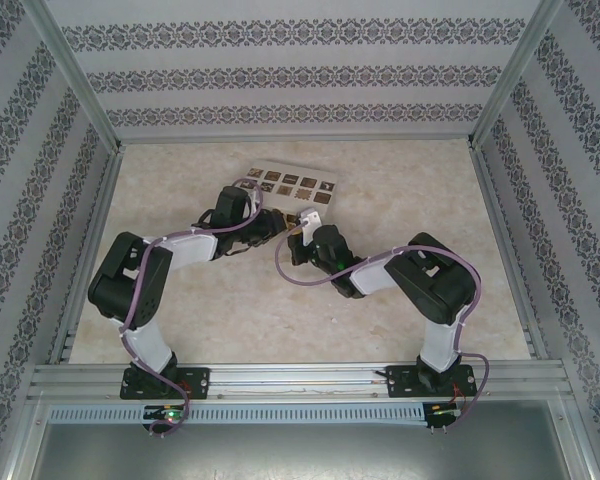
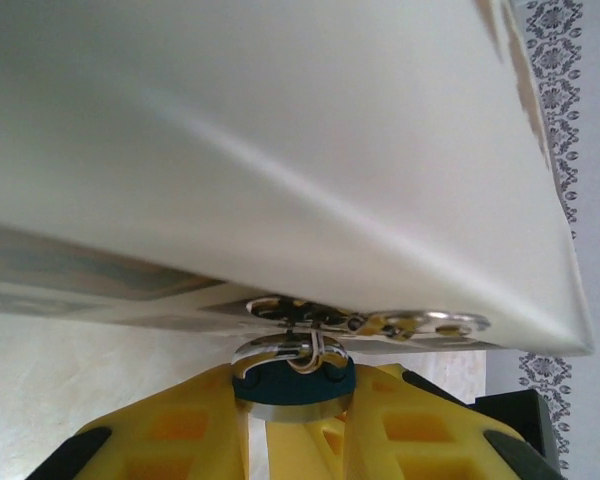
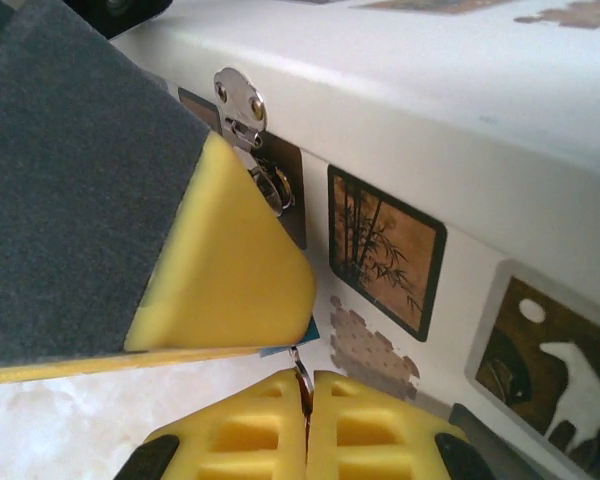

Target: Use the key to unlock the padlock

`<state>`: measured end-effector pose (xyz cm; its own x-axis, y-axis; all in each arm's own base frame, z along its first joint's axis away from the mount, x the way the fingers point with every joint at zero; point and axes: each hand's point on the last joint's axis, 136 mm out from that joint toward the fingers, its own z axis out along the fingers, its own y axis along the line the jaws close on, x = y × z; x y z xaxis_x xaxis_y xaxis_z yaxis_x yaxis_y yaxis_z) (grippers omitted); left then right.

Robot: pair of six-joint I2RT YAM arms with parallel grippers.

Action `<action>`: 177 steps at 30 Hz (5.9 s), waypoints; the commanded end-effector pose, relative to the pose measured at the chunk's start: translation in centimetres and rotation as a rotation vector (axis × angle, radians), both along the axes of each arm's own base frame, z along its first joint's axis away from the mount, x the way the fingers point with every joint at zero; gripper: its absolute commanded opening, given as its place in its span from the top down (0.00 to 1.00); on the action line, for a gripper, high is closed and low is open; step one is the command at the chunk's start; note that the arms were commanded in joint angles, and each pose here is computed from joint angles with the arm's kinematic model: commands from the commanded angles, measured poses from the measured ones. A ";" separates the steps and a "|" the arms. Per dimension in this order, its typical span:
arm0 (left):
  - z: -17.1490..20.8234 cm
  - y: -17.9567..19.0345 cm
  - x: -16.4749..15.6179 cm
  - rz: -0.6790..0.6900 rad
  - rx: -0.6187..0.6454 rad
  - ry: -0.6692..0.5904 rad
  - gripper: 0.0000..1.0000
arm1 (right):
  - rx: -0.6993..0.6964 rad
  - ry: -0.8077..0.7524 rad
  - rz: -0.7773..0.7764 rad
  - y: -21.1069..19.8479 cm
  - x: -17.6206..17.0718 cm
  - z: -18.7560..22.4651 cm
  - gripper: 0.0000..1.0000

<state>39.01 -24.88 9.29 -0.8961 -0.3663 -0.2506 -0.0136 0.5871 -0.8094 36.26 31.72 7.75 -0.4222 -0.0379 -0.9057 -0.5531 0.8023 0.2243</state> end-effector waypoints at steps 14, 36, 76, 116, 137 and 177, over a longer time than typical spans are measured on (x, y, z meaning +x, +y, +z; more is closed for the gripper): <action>-1.7 -1.7 -2.1 -0.095 -0.058 0.084 0.58 | 0.065 0.039 -0.081 -0.2 -1.3 -2.2 1.00; 5.8 7.9 -2.7 0.152 -0.061 -0.204 0.43 | 0.092 0.138 -0.041 0.8 -2.9 -0.8 1.00; 1.4 7.8 -2.6 0.273 -0.270 -0.084 0.50 | 0.432 0.467 -0.104 3.6 -3.2 2.0 1.00; -1.7 2.8 -0.6 0.219 -0.435 0.035 0.59 | 0.456 0.497 -0.106 4.3 -2.1 2.2 1.00; -1.3 1.3 -0.6 0.185 -0.439 0.038 0.75 | 0.487 0.516 -0.084 4.5 -2.4 2.6 1.00; 4.0 2.3 -2.9 0.185 -0.284 0.139 0.92 | -0.087 -0.099 0.090 -2.3 -6.6 9.0 0.55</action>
